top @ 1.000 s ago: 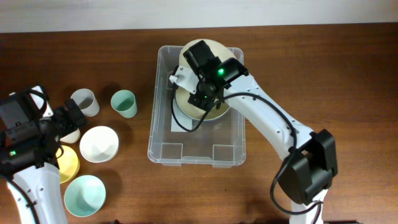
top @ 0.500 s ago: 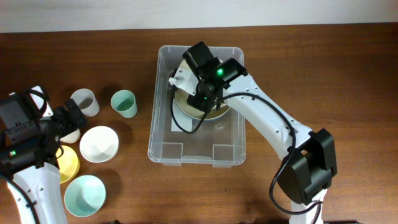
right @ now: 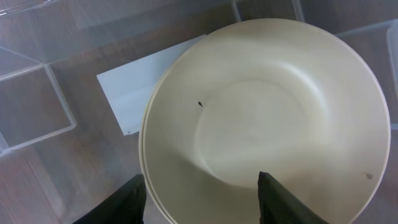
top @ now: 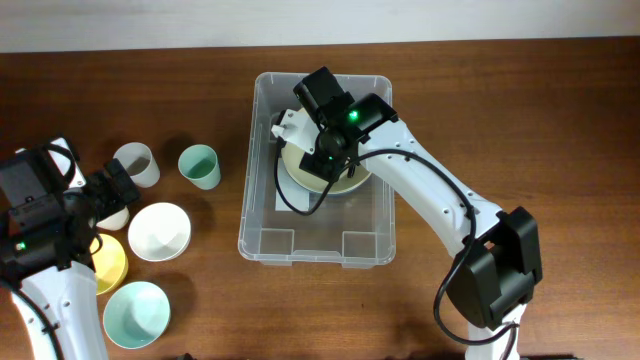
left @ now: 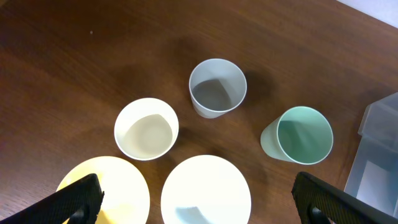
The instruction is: Pack container
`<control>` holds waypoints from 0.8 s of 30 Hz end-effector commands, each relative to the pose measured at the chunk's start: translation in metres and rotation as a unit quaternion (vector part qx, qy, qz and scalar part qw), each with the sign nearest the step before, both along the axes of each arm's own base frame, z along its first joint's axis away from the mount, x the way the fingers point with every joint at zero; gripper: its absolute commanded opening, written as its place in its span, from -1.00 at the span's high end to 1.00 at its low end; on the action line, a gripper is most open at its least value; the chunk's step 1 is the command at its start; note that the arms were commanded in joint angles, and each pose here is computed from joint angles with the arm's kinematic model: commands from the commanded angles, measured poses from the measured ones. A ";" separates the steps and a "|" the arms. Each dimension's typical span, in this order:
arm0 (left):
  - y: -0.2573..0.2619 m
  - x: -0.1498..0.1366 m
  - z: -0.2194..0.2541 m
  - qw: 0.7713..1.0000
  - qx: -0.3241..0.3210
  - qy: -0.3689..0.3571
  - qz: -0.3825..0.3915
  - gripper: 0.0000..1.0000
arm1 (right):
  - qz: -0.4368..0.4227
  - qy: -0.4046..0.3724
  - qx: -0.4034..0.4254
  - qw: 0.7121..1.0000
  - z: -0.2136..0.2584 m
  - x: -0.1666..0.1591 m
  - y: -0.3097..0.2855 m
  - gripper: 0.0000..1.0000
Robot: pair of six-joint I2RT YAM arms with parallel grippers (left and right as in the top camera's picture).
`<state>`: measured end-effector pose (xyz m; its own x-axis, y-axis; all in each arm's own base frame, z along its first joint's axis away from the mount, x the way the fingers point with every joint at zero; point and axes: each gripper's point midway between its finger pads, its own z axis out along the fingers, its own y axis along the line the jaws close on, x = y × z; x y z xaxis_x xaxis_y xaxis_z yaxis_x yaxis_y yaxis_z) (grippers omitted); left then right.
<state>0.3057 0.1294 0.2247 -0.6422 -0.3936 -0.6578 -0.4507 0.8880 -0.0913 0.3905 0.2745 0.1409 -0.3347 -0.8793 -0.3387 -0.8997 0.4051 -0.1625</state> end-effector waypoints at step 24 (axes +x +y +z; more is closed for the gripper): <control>0.000 0.003 0.006 1.000 -0.005 -0.010 0.001 -0.99 | -0.549 -0.055 0.090 0.829 0.068 0.082 -0.212 0.21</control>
<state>0.3058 0.1293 0.2247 -0.6422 -0.3936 -0.6578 -0.4505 0.8881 -0.0916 0.4693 0.0617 0.2548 -0.7928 -0.0599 -0.6065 0.0401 0.9879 -0.1500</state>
